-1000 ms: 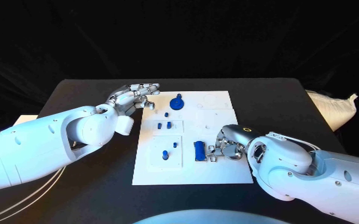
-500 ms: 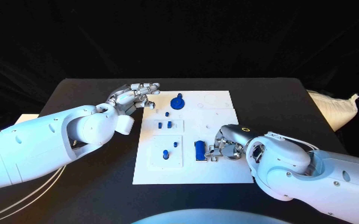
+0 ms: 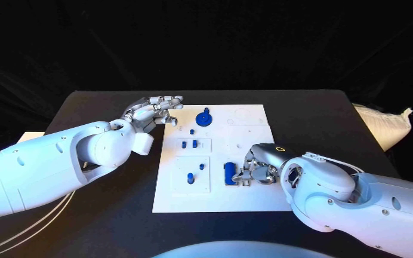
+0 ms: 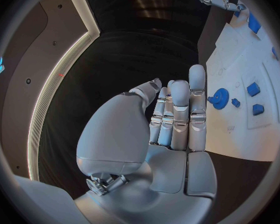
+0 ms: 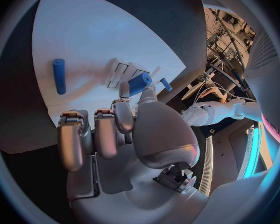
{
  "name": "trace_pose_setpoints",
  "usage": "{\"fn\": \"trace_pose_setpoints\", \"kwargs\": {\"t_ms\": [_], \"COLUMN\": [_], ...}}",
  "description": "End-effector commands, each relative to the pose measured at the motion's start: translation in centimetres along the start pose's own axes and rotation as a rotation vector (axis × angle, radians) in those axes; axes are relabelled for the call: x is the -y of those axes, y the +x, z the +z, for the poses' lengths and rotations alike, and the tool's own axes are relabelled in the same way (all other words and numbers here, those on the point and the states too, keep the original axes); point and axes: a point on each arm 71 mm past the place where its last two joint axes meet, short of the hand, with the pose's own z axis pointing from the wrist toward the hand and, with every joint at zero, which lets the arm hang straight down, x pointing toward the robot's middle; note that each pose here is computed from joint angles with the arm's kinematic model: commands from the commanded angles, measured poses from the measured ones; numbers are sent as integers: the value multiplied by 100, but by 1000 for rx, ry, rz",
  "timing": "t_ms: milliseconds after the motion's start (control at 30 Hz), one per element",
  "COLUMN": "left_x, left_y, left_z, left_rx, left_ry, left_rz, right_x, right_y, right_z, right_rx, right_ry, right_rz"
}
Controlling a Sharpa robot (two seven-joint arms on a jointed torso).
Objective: Assemble the parts on the task board
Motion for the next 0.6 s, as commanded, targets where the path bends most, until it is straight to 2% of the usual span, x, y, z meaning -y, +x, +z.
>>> {"fn": "trace_pose_setpoints", "kwargs": {"t_ms": [33, 600], "left_x": [3, 2], "left_y": [21, 25], "left_z": [3, -1], "left_rx": [-17, -18], "left_ry": [4, 2], "left_rz": [0, 0], "right_x": [-13, -30], "right_y": [-5, 33], "right_z": [9, 117], "right_rx": [10, -17], "right_ry": [3, 14], "right_rz": [-6, -22]}}
